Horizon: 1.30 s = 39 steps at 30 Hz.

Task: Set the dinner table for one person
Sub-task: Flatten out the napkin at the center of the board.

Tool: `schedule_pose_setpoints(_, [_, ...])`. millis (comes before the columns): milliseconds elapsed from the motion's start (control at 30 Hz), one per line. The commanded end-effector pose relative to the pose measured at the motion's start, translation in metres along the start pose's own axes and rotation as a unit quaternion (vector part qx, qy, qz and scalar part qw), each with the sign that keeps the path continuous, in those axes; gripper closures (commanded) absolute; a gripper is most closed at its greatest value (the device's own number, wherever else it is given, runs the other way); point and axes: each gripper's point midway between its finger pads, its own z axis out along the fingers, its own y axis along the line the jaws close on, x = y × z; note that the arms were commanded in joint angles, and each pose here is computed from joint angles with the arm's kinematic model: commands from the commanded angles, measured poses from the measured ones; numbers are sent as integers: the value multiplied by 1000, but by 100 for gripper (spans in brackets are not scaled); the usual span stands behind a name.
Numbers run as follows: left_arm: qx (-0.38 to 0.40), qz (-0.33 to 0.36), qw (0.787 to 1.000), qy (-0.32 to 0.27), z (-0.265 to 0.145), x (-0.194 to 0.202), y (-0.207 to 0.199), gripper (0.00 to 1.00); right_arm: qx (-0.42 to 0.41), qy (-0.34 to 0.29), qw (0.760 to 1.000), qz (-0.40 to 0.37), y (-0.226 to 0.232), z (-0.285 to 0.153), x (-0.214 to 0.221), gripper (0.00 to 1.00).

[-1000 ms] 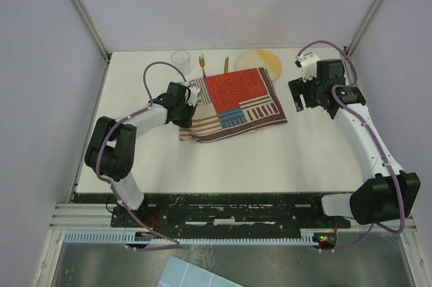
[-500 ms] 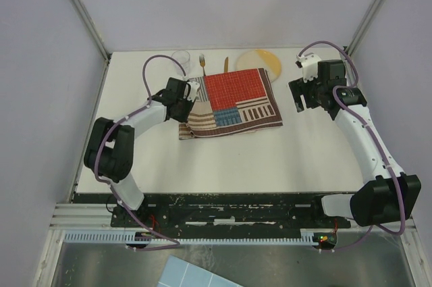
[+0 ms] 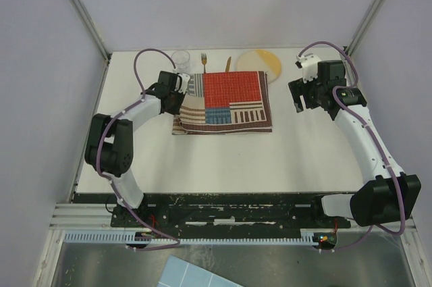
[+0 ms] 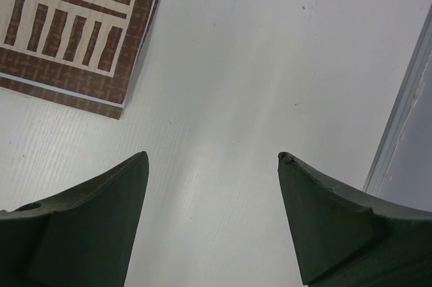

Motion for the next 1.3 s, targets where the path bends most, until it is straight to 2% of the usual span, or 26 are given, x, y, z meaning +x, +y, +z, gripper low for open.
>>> schedule_pose_setpoints(0, [-39, 13, 997, -63, -25, -43, 31, 97, 4, -39, 999, 10, -2, -9, -16, 14])
schedule_pose_setpoints(500, [-8, 3, 999, -32, -13, -15, 16, 97, 5, -41, 999, 10, -3, -13, -16, 14])
schedule_pose_setpoints(1033, [-104, 16, 994, -24, -20, -12, 50, 97, 0, -41, 999, 10, -1, -13, -15, 14])
schedule_pose_setpoints(1067, [-110, 16, 994, -24, -20, -11, 52, 95, 0, -41, 999, 10, -1, -13, -14, 14])
schedule_pose_setpoints(1200, [-121, 15, 992, -25, -21, -8, 55, 70, -1, -42, 999, 10, -1, -14, -14, 14])
schedule_pose_setpoints(1267, [-126, 12, 992, -27, -22, -7, 56, 62, 0, -42, 999, 10, -1, -14, -14, 14])
